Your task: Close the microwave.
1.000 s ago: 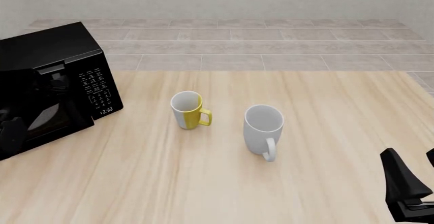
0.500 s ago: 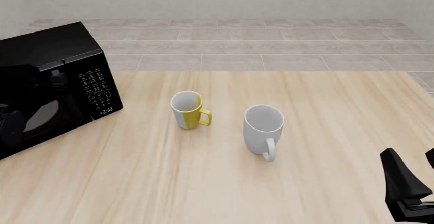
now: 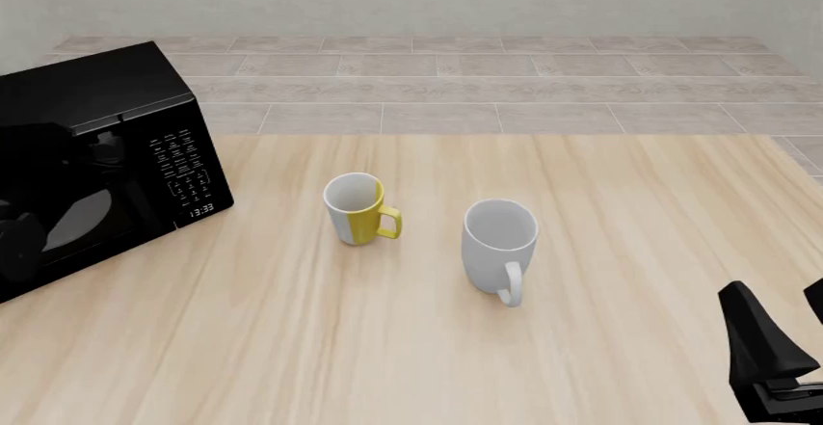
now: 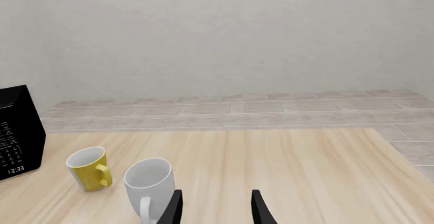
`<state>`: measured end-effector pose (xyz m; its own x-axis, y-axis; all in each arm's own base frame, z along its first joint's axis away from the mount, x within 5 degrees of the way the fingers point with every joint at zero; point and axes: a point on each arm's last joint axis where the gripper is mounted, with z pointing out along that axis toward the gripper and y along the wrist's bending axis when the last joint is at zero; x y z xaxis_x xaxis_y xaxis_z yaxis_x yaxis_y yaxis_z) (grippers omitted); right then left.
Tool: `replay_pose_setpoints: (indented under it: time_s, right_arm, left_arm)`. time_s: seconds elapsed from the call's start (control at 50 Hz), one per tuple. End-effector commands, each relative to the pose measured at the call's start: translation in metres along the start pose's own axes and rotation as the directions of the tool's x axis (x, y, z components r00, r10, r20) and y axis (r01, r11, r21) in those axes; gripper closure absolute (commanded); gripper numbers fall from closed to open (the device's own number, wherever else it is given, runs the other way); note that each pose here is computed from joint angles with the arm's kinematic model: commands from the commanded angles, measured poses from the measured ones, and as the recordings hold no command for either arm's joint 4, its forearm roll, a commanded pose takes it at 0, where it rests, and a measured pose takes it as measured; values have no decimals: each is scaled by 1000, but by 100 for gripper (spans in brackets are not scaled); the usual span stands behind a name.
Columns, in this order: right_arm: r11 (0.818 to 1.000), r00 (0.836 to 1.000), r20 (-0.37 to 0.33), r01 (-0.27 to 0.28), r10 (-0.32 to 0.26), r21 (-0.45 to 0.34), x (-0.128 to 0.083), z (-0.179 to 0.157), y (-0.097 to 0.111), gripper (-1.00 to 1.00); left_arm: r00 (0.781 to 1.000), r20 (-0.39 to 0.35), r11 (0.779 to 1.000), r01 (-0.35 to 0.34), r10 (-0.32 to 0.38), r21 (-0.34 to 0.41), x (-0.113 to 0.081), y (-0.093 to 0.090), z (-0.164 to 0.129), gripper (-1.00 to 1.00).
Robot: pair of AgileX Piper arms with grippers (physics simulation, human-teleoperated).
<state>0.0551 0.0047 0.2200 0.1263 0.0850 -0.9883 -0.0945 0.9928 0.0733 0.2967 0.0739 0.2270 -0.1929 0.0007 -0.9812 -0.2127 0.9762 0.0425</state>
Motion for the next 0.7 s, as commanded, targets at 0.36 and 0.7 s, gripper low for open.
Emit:
replay_pose_setpoints:
  time_s: [0.36,0.7]
  right_arm:
    - [1000,1000,3,8,-8,5,-1,0,0,-100]
    - [1000,1000,1,24,-24,7,-3,0,0,-100]
  left_arm:
    - [979,205,997,-12,-5,82,-26,-19,-161,-100]
    - [966,254,984,-4,-42,178,-17,-15,-265,-100]
